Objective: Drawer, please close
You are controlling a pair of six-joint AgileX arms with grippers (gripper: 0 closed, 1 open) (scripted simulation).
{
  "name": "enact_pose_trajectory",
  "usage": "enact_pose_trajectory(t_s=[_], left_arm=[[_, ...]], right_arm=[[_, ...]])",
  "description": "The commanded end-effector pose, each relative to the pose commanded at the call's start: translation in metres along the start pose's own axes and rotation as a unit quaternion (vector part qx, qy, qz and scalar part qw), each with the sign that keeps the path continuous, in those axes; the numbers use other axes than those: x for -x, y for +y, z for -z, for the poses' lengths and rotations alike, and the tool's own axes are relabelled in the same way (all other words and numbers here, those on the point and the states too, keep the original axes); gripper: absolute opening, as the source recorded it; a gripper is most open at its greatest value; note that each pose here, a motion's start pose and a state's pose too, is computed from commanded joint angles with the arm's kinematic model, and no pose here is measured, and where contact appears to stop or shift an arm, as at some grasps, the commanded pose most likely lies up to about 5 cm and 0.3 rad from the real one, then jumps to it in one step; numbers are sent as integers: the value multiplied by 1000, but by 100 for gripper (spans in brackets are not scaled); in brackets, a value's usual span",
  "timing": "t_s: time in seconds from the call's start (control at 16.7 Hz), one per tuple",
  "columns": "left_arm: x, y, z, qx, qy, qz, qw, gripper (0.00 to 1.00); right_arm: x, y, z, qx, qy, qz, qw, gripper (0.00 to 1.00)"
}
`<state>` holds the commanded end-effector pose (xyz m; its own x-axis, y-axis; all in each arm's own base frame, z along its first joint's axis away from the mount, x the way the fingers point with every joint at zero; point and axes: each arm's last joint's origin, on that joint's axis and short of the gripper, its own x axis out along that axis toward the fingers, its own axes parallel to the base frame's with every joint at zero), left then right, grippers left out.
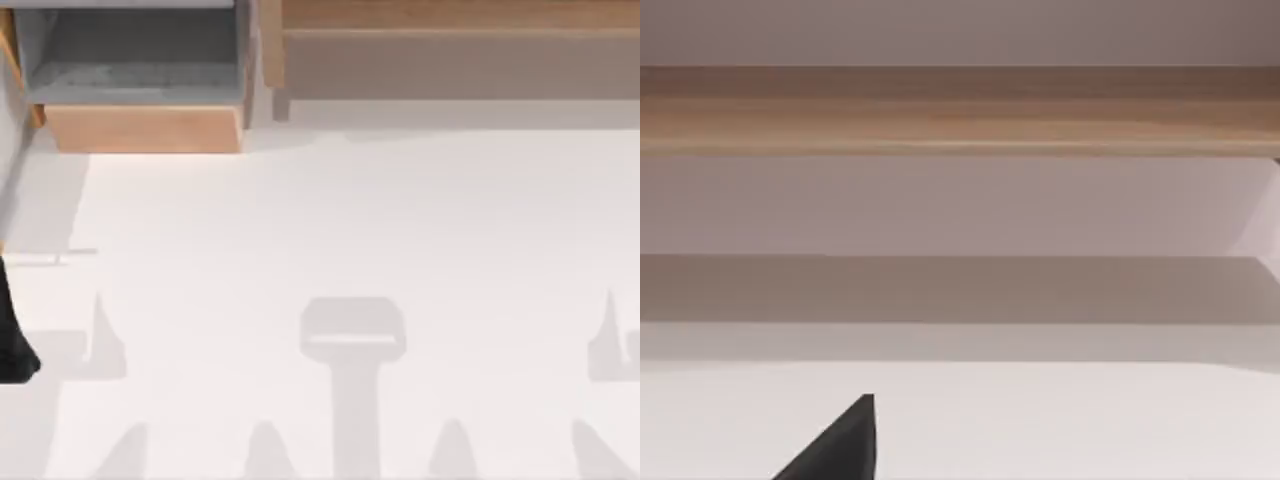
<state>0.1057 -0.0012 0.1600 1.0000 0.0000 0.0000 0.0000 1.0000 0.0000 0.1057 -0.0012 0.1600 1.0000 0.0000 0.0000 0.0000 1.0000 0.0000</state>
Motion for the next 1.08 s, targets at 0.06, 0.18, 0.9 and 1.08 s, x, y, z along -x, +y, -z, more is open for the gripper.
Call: enact_pose_trajectory(t_s=[0.06,0.18,0.9,1.08], left_arm=[[0,0,0,0,0,0,1000,100],[-1,0,-1,0,1,-1,1000,100],[-50,-48,-54,5,-9,0,1000,100],[-67,-71,-58,4,-6,1,1000,100]], right_arm=[[0,0,0,0,0,0,1000,100],[0,0,0,0,0,0,1000,100],[0,0,0,0,0,0,1000,100],[0,0,0,0,0,0,1000,100]])
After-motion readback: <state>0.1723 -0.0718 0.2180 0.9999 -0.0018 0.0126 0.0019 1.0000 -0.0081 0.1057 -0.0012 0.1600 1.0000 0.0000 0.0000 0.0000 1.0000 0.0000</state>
